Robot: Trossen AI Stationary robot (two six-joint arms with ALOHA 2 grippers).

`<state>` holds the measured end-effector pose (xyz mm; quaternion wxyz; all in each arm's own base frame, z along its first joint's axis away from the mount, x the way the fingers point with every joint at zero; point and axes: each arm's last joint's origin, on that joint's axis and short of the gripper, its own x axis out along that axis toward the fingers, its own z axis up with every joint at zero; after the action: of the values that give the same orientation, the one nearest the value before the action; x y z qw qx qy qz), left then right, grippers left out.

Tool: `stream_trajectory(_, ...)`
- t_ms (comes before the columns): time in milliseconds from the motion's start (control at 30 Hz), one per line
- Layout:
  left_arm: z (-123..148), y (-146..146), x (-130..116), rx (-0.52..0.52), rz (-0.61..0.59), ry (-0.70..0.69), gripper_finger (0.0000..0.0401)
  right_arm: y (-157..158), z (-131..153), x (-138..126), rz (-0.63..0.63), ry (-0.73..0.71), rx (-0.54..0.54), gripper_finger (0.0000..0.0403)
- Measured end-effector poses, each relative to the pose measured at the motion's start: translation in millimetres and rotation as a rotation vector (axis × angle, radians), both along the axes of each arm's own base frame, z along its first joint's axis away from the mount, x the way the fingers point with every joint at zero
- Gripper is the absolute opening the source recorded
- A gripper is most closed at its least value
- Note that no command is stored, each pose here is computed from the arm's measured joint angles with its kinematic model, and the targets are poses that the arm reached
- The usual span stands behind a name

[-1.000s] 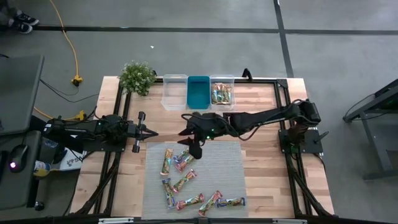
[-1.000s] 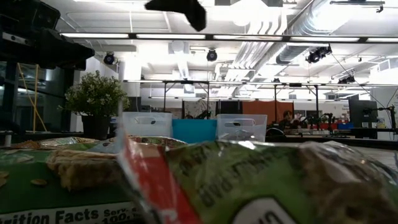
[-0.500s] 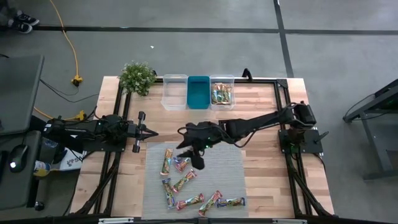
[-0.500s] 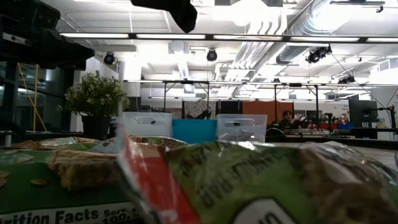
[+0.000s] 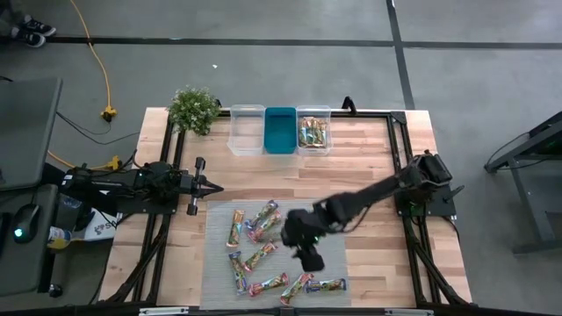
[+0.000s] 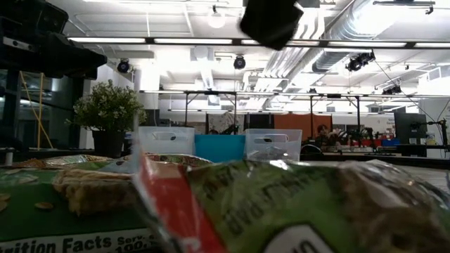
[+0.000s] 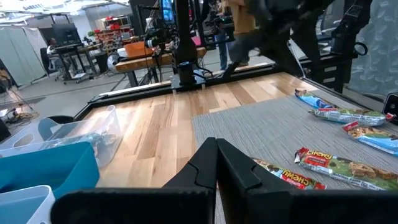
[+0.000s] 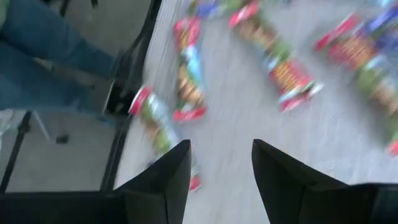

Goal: Pick and place Granola Bars by type
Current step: Put the blue granola bar into the blue bin

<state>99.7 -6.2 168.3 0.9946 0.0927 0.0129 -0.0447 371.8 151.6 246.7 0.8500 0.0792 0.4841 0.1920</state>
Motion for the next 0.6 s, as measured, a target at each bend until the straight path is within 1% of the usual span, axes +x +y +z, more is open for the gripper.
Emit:
stream_trajectory(167, 0, 0, 0, 0.000, 0.000, 0.000, 0.0001, 37, -4, -24, -0.042, 0.133, 0.025, 0.0154)
stream_trajectory(367, 0, 0, 0, 0.000, 0.000, 0.000, 0.0001, 79, -7, -56, -0.091, 0.233, 0.024, 0.0154)
stream_trajectory(467, 0, 0, 0, 0.000, 0.000, 0.000, 0.0001, 93, -8, -69, -0.132, 0.258, 0.020, 0.0154)
stream_trajectory(600, 0, 0, 0, 0.000, 0.000, 0.000, 0.0001, 106, -8, -79, -0.170, 0.287, 0.043, 0.0155)
